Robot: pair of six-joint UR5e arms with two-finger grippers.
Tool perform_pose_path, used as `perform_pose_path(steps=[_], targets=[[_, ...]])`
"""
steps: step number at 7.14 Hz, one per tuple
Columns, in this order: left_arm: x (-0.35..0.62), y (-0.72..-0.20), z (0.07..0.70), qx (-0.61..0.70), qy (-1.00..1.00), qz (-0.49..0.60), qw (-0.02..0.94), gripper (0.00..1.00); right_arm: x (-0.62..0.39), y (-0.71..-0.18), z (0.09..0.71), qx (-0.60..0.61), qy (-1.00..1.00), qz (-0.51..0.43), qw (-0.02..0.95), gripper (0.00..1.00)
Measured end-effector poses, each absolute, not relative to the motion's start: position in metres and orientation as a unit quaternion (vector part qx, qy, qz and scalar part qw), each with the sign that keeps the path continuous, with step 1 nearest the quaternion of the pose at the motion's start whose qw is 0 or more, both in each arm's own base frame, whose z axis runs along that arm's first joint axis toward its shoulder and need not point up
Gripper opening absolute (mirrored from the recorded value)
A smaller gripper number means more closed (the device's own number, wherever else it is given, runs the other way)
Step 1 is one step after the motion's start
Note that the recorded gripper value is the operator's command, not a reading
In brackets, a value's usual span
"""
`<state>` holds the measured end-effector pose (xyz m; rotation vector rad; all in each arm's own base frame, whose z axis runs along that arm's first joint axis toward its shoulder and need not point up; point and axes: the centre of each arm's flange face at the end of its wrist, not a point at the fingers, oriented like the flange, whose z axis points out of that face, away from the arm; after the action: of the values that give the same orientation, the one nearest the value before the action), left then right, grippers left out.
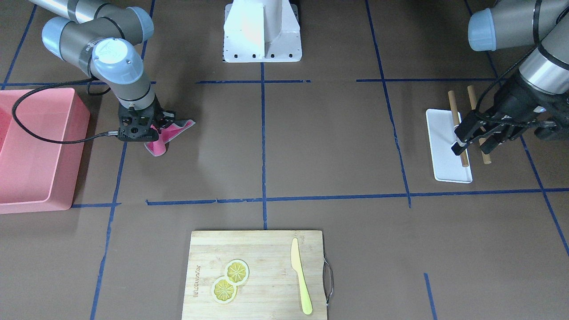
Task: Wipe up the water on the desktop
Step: 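Wipe the pink cloth back and forth across the table with the right gripper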
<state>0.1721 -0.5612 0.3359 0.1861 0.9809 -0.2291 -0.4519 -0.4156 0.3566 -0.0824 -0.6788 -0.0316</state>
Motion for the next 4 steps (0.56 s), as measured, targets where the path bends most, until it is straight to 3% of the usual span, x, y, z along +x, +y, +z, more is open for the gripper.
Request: perform_pose_path(steps=[3,4], targets=[[0.169,-0.562,0.337,0.089,0.468,-0.113,0.872,0.99,-0.545,-0.42,0.265,-0.06,-0.362,0.03,0.93,0.0],[0.168,-0.562,0.338,0.089,0.468,-0.113,0.872,1.0,-0.55,-0.424,0.262,-0.063,-0.361,0.038,0.93,0.0]])
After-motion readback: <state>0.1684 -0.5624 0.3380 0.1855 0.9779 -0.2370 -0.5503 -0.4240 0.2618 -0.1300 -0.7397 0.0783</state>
